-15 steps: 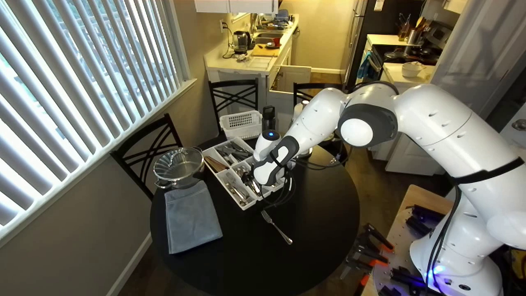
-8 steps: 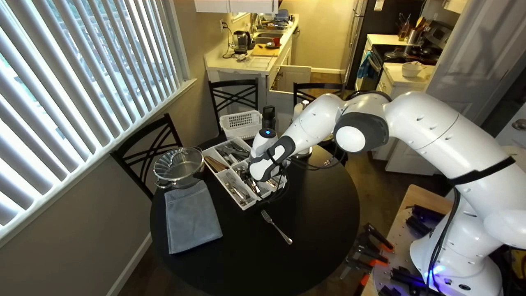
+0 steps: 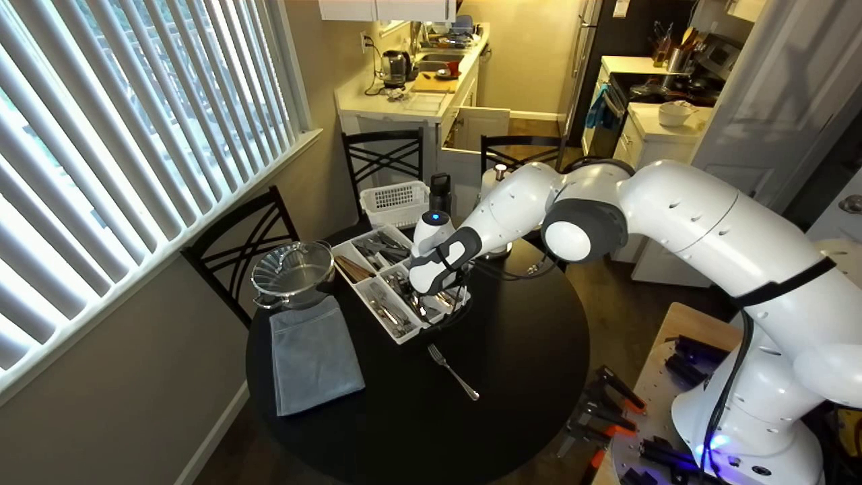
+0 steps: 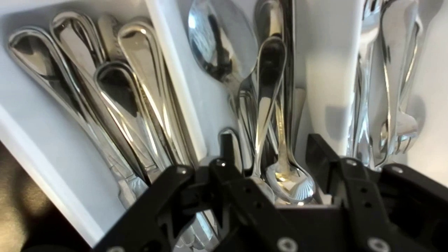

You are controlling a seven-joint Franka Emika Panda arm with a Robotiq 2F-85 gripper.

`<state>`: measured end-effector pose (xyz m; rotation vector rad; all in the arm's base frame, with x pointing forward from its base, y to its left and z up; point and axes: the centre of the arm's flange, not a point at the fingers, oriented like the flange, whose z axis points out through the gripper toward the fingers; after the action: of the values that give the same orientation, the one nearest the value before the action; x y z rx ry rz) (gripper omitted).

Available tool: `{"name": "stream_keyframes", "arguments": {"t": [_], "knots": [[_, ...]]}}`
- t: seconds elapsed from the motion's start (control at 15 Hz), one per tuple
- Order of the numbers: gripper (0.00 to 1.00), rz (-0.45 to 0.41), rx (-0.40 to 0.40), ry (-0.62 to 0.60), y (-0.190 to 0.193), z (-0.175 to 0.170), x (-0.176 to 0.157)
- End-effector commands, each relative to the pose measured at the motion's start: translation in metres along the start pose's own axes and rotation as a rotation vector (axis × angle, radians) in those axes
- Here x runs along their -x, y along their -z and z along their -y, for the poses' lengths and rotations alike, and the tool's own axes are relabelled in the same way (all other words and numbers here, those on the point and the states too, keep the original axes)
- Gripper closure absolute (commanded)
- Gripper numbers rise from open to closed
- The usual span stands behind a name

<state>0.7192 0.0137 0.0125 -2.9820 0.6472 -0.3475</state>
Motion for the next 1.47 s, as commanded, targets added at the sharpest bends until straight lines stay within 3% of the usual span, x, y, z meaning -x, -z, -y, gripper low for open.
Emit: {"name": "stream_keyframes", "arguments": {"t": [0.0, 0.07, 0.13, 0.27, 0.6, 0.8, 1.4], "knots": [[0.13, 0.050, 0.022, 0.002, -0.022, 0.019, -0.010], [0.15, 0.064, 0.024, 0.009, -0.026, 0.023, -0.010], [0.50, 0.073, 0.027, 0.016, -0.029, 0.025, -0.011], [0.48, 0.090, 0.032, 0.027, -0.034, 0.031, -0.012], [0.81, 0.115, 0.040, 0.031, -0.040, 0.031, -0.007], [0.97, 0.079, 0.040, 0.028, -0.021, 0.029, -0.003], [0.97, -0.122, 0.105, -0.033, 0.069, -0.003, 0.014]]}}
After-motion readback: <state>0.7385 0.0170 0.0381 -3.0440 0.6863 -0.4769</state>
